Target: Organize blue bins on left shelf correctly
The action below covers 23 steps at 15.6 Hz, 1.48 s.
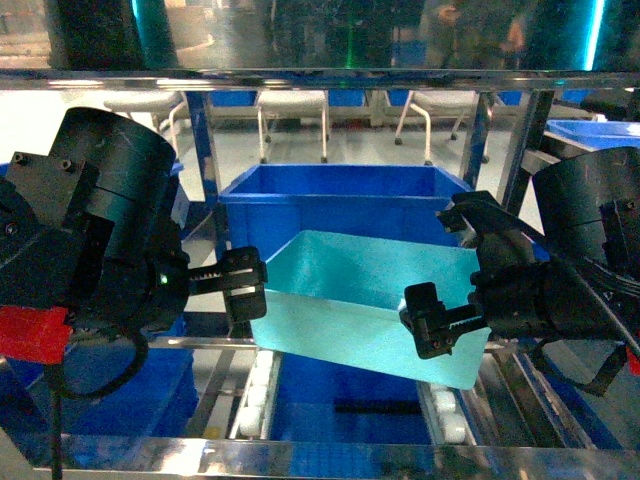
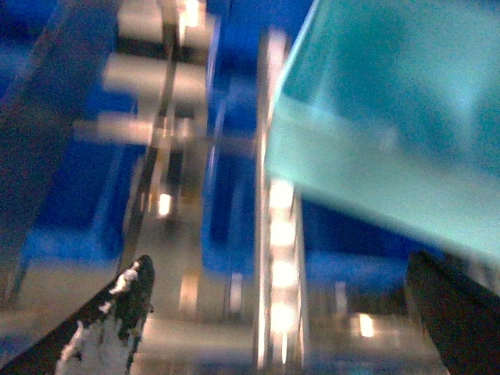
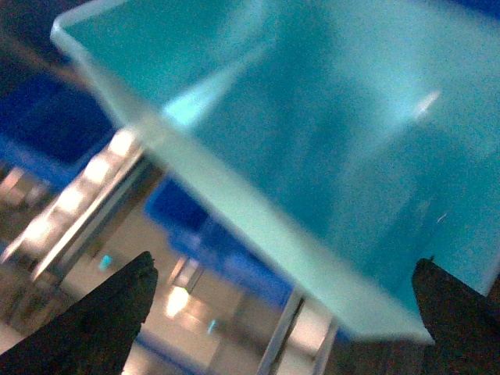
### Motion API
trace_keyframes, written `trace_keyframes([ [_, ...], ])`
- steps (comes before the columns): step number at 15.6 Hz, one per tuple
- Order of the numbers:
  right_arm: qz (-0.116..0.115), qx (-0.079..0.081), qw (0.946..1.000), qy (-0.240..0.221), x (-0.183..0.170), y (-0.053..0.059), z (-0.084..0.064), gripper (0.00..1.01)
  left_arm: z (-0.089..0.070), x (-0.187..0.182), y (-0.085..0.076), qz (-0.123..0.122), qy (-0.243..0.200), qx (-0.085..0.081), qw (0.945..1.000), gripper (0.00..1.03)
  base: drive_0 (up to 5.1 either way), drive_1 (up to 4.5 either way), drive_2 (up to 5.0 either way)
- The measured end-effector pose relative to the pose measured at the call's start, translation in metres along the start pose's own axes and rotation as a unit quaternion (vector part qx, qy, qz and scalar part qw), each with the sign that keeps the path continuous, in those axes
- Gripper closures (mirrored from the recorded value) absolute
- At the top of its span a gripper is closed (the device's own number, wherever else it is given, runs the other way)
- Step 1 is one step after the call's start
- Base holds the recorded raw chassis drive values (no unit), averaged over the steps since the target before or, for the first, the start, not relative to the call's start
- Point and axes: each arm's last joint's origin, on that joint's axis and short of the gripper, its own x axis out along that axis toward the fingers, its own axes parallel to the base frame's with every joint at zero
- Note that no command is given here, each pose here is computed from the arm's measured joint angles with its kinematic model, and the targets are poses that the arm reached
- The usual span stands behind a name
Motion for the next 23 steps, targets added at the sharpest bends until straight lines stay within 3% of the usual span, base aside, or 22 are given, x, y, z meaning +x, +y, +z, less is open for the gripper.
trace_keyframes([
  [1, -0.026, -0.009, 0.9987, -0.043, 0.001, 0.003, -0.001, 0.07, -0.003, 0.003, 0.002, -0.008, -0.07, 0.002, 0.9975, 0.1, 0.0, 0.0, 0.0],
  [3, -0.094, -0.011, 0.9904, -0.101, -0.001, 0.001, -0.006, 0.15, -0.009, 0.003, 0.006, -0.004, -0.127, 0.018, 0.9917, 0.18, 0.0, 0.0, 0.0],
  [5, -0.148, -0.004, 0.9787, -0.142, -0.015, 0.001, -0.02, 0.24, -0.026, -0.006, 0.019, -0.004, -0.167, 0.045, 0.9849, 0.27, 0.0, 0.0, 0.0],
  [6, -0.198, 0.008, 0.9676, -0.156, -0.035, -0.002, -0.038, 0.33, -0.041, -0.02, 0.035, 0.003, -0.19, 0.068, 0.9795, 0.36, 0.0, 0.0, 0.0],
  [7, -0.225, 0.019, 0.9558, -0.188, -0.065, -0.009, -0.045, 0.46, -0.044, -0.043, 0.051, 0.01, -0.238, 0.077, 0.9682, 0.48, 0.0, 0.0, 0.0],
  [8, -0.236, 0.024, 0.9441, -0.228, -0.094, -0.011, -0.036, 0.59, -0.03, -0.07, 0.056, 0.004, -0.303, 0.073, 0.9502, 0.61, 0.0, 0.0, 0.0],
  [9, -0.233, 0.023, 0.9396, -0.25, -0.117, -0.007, -0.032, 0.71, -0.028, -0.091, 0.058, -0.007, -0.323, 0.079, 0.943, 0.73, 0.0, 0.0, 0.0],
  [11, -0.225, 0.026, 0.9496, -0.217, -0.146, -0.002, -0.058, 0.97, -0.052, -0.111, 0.073, -0.005, -0.297, 0.088, 0.9509, 0.99, 0.0, 0.0, 0.0],
  [12, -0.228, 0.029, 0.948, -0.22, -0.161, -0.001, -0.063, 0.99, -0.052, -0.124, 0.078, -0.004, -0.314, 0.083, 0.9459, 1.01, 0.0, 0.0, 0.0],
  [14, -0.226, 0.024, 0.9368, -0.266, -0.19, 0.004, -0.059, 0.99, -0.052, -0.149, 0.083, -0.01, -0.354, 0.078, 0.9317, 1.01, 0.0, 0.0, 0.0],
  [17, -0.227, 0.019, 0.9247, -0.305, -0.224, 0.011, -0.065, 0.99, -0.064, -0.174, 0.097, -0.015, -0.358, 0.078, 0.9304, 1.01, 0.0, 0.0, 0.0],
  [18, -0.223, 0.018, 0.9253, -0.306, -0.234, 0.007, -0.068, 0.99, -0.066, -0.18, 0.102, -0.01, -0.359, 0.076, 0.9303, 1.01, 0.0, 0.0, 0.0],
  [19, -0.233, 0.023, 0.9247, -0.3, -0.241, 0.007, -0.074, 0.99, -0.068, -0.186, 0.103, -0.007, -0.351, 0.075, 0.9333, 1.01, 0.0, 0.0, 0.0],
  [20, -0.228, 0.021, 0.9261, -0.3, -0.246, 0.011, -0.076, 0.99, -0.068, -0.194, 0.101, -0.014, -0.352, 0.078, 0.9325, 1.01, 0.0, 0.0, 0.0],
  [21, -0.226, 0.02, 0.9257, -0.302, -0.251, 0.014, -0.077, 0.99, -0.066, -0.203, 0.1, -0.016, -0.368, 0.078, 0.9263, 1.01, 0.0, 0.0, 0.0],
  [22, -0.226, 0.023, 0.9286, -0.293, -0.257, 0.016, -0.077, 0.99, -0.068, -0.208, 0.101, -0.015, -0.372, 0.077, 0.9247, 1.01, 0.0, 0.0, 0.0],
  [23, -0.227, 0.019, 0.924, -0.307, -0.265, 0.019, -0.074, 0.99, -0.074, -0.209, 0.102, -0.014, -0.363, 0.077, 0.9283, 1.01, 0.0, 0.0, 0.0],
])
